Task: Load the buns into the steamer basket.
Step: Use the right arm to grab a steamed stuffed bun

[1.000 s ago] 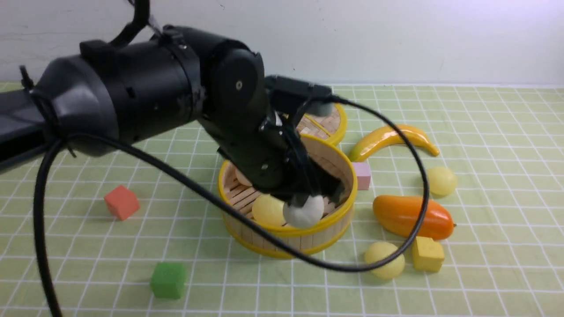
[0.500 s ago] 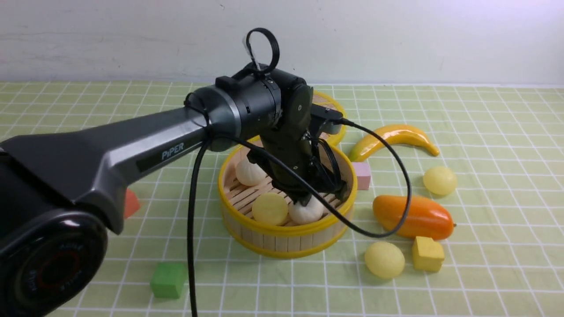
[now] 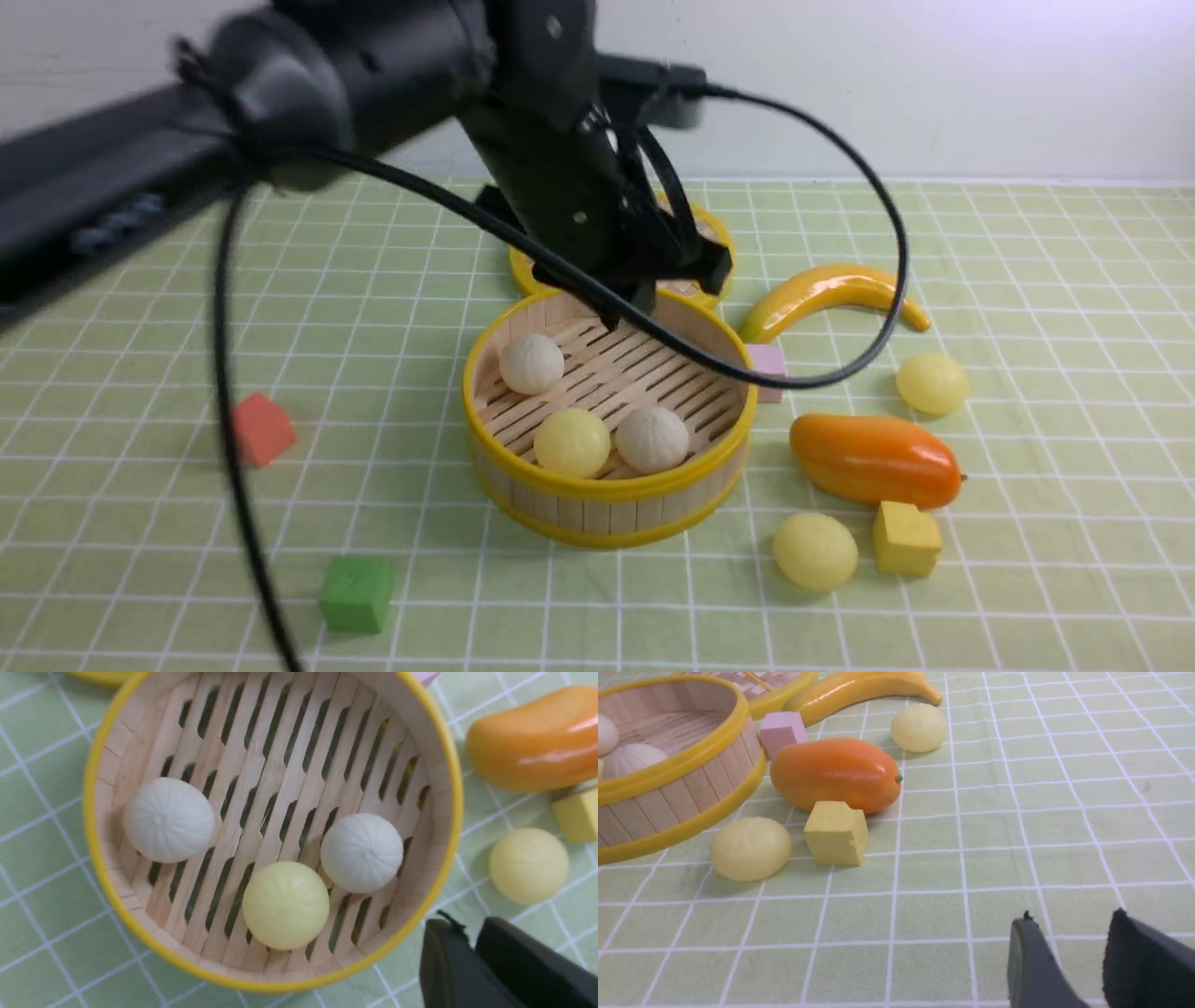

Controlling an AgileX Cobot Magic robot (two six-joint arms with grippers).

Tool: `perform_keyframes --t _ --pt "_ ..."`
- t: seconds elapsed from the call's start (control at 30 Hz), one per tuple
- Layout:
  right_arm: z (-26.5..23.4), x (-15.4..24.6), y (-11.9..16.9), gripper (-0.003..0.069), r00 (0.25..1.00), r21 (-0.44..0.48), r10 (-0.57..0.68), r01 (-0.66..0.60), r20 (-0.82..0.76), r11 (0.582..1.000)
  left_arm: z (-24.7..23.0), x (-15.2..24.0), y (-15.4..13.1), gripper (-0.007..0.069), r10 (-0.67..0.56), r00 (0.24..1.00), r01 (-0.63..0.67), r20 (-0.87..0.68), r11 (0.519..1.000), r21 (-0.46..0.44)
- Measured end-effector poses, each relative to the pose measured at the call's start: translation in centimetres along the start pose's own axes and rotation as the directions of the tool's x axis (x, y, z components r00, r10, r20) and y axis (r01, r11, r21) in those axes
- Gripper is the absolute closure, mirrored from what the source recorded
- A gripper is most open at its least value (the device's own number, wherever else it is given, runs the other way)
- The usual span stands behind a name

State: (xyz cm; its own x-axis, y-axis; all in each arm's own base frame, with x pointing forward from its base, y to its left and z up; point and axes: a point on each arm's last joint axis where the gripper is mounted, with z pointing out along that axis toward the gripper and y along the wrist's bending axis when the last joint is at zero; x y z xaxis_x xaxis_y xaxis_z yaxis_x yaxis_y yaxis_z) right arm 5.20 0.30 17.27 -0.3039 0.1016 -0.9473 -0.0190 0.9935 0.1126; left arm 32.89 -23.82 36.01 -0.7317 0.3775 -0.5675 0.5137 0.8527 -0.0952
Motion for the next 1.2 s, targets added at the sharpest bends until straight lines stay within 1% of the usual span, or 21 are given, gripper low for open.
perform_keyframes --t 0.03,0.07,0.1,0.13,0.23,0.37,0.43,0.47,0.5,0.53,0.57,0.6,0.63,0.83,0.93,0.97,1.0,1.03,1.07,1.17,1.2 --pt "0.0 0.0 0.0 0.042 1.0 0.0 0.0 0.0 0.0 1.0 -2.5 1.0 0.0 0.0634 0.001 0.999 -0.001 0.039 1.0 0.003" --pt "0.0 0.0 0.0 0.042 1.0 0.0 0.0 0.0 0.0 1.0 -2.7 0.8 0.0 0.0639 0.002 0.999 -0.002 0.051 1.0 0.004" --pt "0.0 0.0 0.0 0.042 1.0 0.0 0.0 0.0 0.0 1.0 -5.8 2.4 0.1 0.0638 0.003 0.994 -0.004 0.114 1.0 0.01" --pt "0.0 0.0 0.0 0.042 1.0 0.0 0.0 0.0 0.0 1.0 -6.1 2.6 0.1 0.0638 0.003 0.992 -0.004 0.122 1.0 0.011" --pt "0.0 0.0 0.0 0.042 1.0 0.0 0.0 0.0 0.0 1.0 -10.0 6.8 0.5 0.0638 -0.004 0.971 -0.004 0.24 1.0 0.03" --pt "0.0 0.0 0.0 0.042 1.0 0.0 0.0 0.0 0.0 1.0 -13.2 13.8 1.1 0.0638 -0.054 0.896 0.019 0.44 0.996 0.083" --pt "0.0 0.0 0.0 0.042 1.0 0.0 0.0 0.0 0.0 1.0 -13.3 17.2 1.5 0.0638 -0.086 0.854 0.032 0.514 0.993 0.113" --pt "0.0 0.0 0.0 0.042 1.0 0.0 0.0 0.0 0.0 1.0 -13.5 19.3 1.7 0.0638 -0.106 0.815 0.038 0.569 0.991 0.13" --pt "0.0 0.0 0.0 0.042 1.0 0.0 0.0 0.0 0.0 1.0 -13.2 19.5 1.7 0.0638 -0.106 0.818 0.038 0.566 0.991 0.13" --pt "0.0 0.0 0.0 0.042 1.0 0.0 0.0 0.0 0.0 1.0 -13.0 22.1 2.2 0.0638 -0.123 0.771 0.042 0.624 0.989 0.143" --pt "0.0 0.0 0.0 0.042 1.0 0.0 0.0 0.0 0.0 1.0 -12.5 23.9 2.5 0.0638 -0.132 0.736 0.027 0.663 0.986 0.166" --pt "0.0 0.0 0.0 0.042 1.0 0.0 0.0 0.0 0.0 1.0 -12.1 25.4 2.7 0.0638 -0.139 0.699 0.042 0.701 0.987 0.154" --pt "0.0 0.0 0.0 0.042 1.0 0.0 0.0 0.0 0.0 1.0 -11.5 26.9 3.0 0.0638 -0.151 0.678 0.034 0.719 0.984 0.174" --pt "0.0 0.0 0.0 0.042 1.0 -0.003 0.01 -0.01 0.005 1.0 -10.1 30.5 3.5 0.0638 -0.241 0.639 0.102 0.73 0.968 0.23" --pt "0.0 -0.2 0.3 0.042 0.991 -0.036 0.133 -0.132 0.023 0.991 -10.3 31.1 3.6 0.0638 -0.248 0.618 0.099 0.746 0.966 0.24" --pt "0.1 -0.4 0.5 0.042 0.962 -0.074 0.268 -0.265 0.043 0.961 -10.4 31.3 3.6 0.0638 -0.251 0.61 0.097 0.751 0.965 0.243" --pt "0.0 -0.7 0.7 0.042 0.927 -0.107 0.369 -0.361 0.065 0.926 -10.5 31.3 3.6 0.0638 -0.254 0.607 0.098 0.753 0.964 0.247" --pt "0.0 -1.0 0.8 0.042 0.893 -0.133 0.444 -0.432 0.076 0.892 -10.4 31.3 3.6 0.0638 -0.254 0.608 0.098 0.752 0.964 0.247" --pt "-0.1 -1.5 0.8 0.042 0.839 -0.172 0.532 -0.512 0.109 0.842 -10.3 31.4 3.6 0.0638 -0.254 0.614 0.1 0.747 0.964 0.246" --pt "-0.3 -2.3 0.7 0.042 0.703 -0.248 0.697 -0.656 0.144 0.713 -10.2 31.6 3.6 0.0638 -0.253 0.627 0.102 0.737 0.964 0.244" --pt "-0.4 -2.5 0.7 0.0423 0.671 -0.264 0.728 -0.684 0.14 0.68 -10.1 31.6 3.6 0.0638 -0.253 0.631 0.103 0.734 0.964 0.244"
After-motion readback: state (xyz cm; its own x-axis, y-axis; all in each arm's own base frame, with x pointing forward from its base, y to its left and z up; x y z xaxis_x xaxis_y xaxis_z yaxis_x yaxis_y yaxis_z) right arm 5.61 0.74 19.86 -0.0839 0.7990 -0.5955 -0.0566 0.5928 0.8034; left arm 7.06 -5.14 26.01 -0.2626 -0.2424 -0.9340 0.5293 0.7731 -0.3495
